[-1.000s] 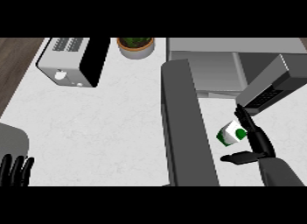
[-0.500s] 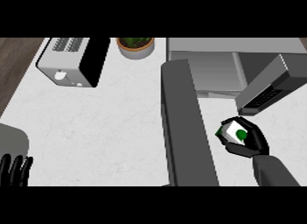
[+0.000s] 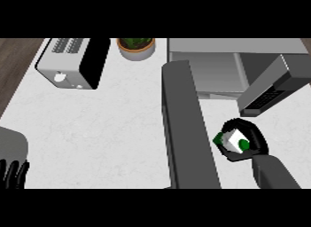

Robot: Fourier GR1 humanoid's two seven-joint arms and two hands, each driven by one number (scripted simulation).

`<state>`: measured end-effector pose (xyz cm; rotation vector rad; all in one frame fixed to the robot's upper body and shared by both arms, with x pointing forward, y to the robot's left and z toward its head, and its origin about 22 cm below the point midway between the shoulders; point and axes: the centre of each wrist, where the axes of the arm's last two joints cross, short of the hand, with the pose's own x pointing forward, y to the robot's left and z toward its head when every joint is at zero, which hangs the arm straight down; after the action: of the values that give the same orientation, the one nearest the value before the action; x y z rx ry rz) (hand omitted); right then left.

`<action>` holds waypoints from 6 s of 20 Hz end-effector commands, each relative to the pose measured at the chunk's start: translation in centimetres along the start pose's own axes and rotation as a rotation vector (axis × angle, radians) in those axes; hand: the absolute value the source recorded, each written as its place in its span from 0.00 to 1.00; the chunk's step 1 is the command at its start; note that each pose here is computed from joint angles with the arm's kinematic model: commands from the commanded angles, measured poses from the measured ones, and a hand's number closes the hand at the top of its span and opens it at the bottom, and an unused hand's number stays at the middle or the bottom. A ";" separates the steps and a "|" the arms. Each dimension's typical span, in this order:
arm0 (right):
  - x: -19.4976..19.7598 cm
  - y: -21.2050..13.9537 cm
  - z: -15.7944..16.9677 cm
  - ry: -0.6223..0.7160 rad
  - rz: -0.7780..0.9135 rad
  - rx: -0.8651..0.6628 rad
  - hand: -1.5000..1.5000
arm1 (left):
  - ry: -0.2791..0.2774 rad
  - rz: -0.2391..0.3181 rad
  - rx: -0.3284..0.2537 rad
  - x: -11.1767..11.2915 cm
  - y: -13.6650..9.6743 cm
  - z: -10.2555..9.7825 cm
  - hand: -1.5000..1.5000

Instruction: Pick up the milk, place it into the microwave and close the microwave

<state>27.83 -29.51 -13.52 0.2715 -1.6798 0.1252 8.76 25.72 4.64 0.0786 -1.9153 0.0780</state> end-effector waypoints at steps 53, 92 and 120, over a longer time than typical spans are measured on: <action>8.1 10.7 -12.5 -0.097 0.137 -0.308 1.00 | 0.023 -0.015 0.049 -0.2 6.8 1.4 0.00; 10.9 5.9 -17.8 -0.223 0.817 -0.588 1.00 | 0.020 0.014 -0.038 -3.1 7.7 -0.9 0.00; 11.5 4.1 -17.5 -0.184 0.981 -0.606 0.00 | 0.033 0.045 -0.076 -4.9 7.0 -3.1 0.00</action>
<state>42.09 -23.40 0.00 -0.9964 -1.7887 0.3094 12.52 33.53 1.30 -0.0074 -1.8773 0.0283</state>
